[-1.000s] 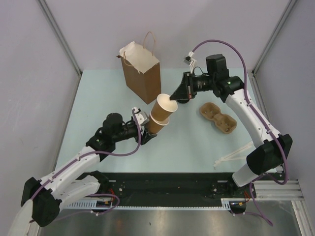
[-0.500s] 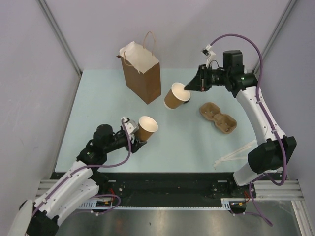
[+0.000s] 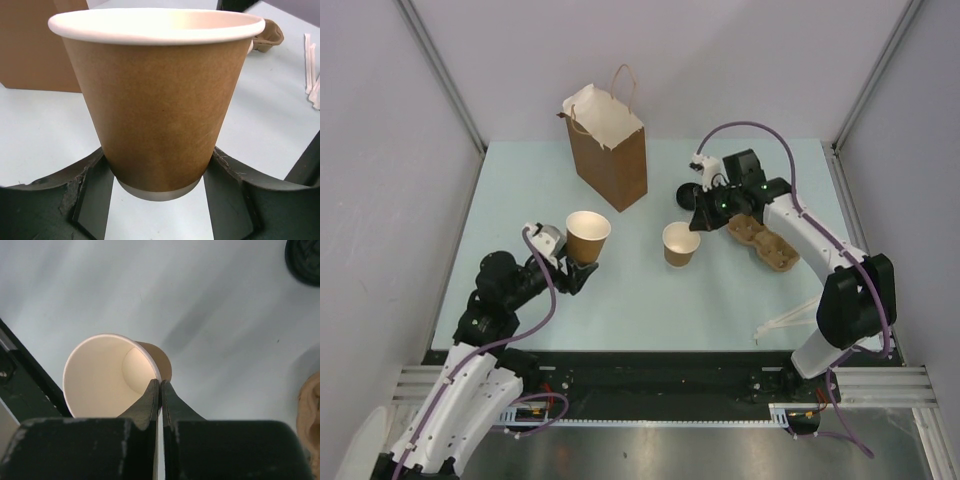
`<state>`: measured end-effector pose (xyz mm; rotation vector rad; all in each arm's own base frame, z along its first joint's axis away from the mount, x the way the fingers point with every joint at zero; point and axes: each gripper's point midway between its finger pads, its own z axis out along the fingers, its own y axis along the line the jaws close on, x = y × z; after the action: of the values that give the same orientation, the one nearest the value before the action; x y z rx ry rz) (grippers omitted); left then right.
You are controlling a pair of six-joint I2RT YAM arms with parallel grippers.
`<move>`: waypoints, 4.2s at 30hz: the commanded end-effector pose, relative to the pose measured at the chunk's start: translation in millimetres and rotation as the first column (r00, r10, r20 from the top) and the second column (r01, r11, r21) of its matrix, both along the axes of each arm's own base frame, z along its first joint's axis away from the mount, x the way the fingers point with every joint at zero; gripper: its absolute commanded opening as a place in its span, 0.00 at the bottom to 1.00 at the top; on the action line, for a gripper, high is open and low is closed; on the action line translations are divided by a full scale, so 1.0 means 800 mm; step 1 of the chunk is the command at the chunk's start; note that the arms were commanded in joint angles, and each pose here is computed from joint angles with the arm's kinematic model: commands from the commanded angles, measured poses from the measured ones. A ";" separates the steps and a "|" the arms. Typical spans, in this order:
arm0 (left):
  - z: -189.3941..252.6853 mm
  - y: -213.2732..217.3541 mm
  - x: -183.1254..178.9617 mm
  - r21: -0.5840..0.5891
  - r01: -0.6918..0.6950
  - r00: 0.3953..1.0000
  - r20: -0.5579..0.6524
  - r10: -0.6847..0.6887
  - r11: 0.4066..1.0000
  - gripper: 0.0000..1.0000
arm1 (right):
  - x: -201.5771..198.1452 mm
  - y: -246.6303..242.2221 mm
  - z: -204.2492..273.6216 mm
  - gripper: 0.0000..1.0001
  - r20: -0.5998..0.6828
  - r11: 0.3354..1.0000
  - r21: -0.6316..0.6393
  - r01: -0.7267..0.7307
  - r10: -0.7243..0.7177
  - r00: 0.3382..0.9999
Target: Pack the takeout coffee
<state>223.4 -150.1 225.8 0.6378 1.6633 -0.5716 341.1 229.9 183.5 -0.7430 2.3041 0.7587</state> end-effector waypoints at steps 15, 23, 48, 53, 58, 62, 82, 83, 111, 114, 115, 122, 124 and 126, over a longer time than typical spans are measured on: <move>0.031 -0.003 0.015 -0.117 -0.048 0.999 -0.002 0.048 0.992 0.65 | -0.046 0.025 -0.066 0.07 0.091 0.996 -0.027 -0.086 0.088 0.992; 0.030 -0.004 0.015 -0.116 -0.039 0.999 0.001 0.040 0.992 0.66 | -0.061 0.028 -0.054 0.48 0.072 0.995 -0.003 -0.097 0.097 0.993; 0.017 -0.043 0.007 0.186 0.190 0.908 0.340 -0.245 0.964 0.71 | -0.105 0.123 0.220 0.80 0.151 0.852 0.482 -0.207 0.151 0.977; 0.018 -0.050 0.002 0.190 0.203 0.903 0.342 -0.259 0.961 0.71 | -0.113 0.147 0.205 0.76 0.135 0.848 0.474 -0.238 0.197 0.971; 0.025 -0.057 -0.003 0.179 0.213 0.900 0.347 -0.264 0.961 0.71 | -0.115 0.154 0.183 0.69 0.110 0.865 0.438 -0.244 0.218 0.970; 0.029 -0.060 -0.003 0.171 0.214 0.899 0.349 -0.262 0.962 0.71 | -0.119 0.159 0.174 0.51 0.096 0.871 0.424 -0.247 0.228 0.969; 0.055 -0.067 -0.001 0.102 0.209 0.912 0.339 -0.231 0.973 0.74 | -0.106 0.157 0.156 0.00 0.056 0.889 0.408 -0.208 0.203 0.977; 0.054 -0.066 0.000 0.093 0.201 0.919 0.326 -0.221 0.975 0.82 | -0.102 0.156 0.156 0.00 0.057 0.890 0.410 -0.200 0.194 0.979; 0.030 -0.050 0.024 0.083 0.082 0.992 -0.104 -0.073 0.993 1.00 | 0.147 -0.438 -0.050 0.00 0.106 0.649 -0.340 0.681 -0.693 0.713; 0.031 -0.050 0.024 0.071 0.075 0.992 -0.109 -0.067 0.995 0.99 | 0.156 -0.449 -0.065 0.00 0.072 0.653 -0.317 0.688 -0.707 0.704; 0.032 -0.049 0.026 0.065 0.065 0.993 -0.105 -0.058 0.996 1.00 | 0.159 -0.457 -0.064 0.00 0.069 0.646 -0.308 0.698 -0.717 0.694; 0.025 -0.043 0.028 0.071 0.045 0.994 -0.101 -0.038 0.996 0.99 | 0.162 -0.465 -0.072 0.00 0.025 0.651 -0.250 0.716 -0.735 0.677; 0.021 -0.042 0.029 0.074 0.040 0.994 -0.105 -0.032 0.996 0.99 | 0.165 -0.465 -0.066 0.00 0.039 0.649 -0.233 0.724 -0.738 0.673; 0.019 -0.043 0.029 0.072 0.039 0.993 -0.111 -0.030 0.997 0.99 | 0.166 -0.467 -0.066 0.00 0.046 0.641 -0.225 0.734 -0.745 0.665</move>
<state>245.6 -184.7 232.6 0.7350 1.8078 -0.5667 459.9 -144.1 114.5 0.1954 2.5271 0.1039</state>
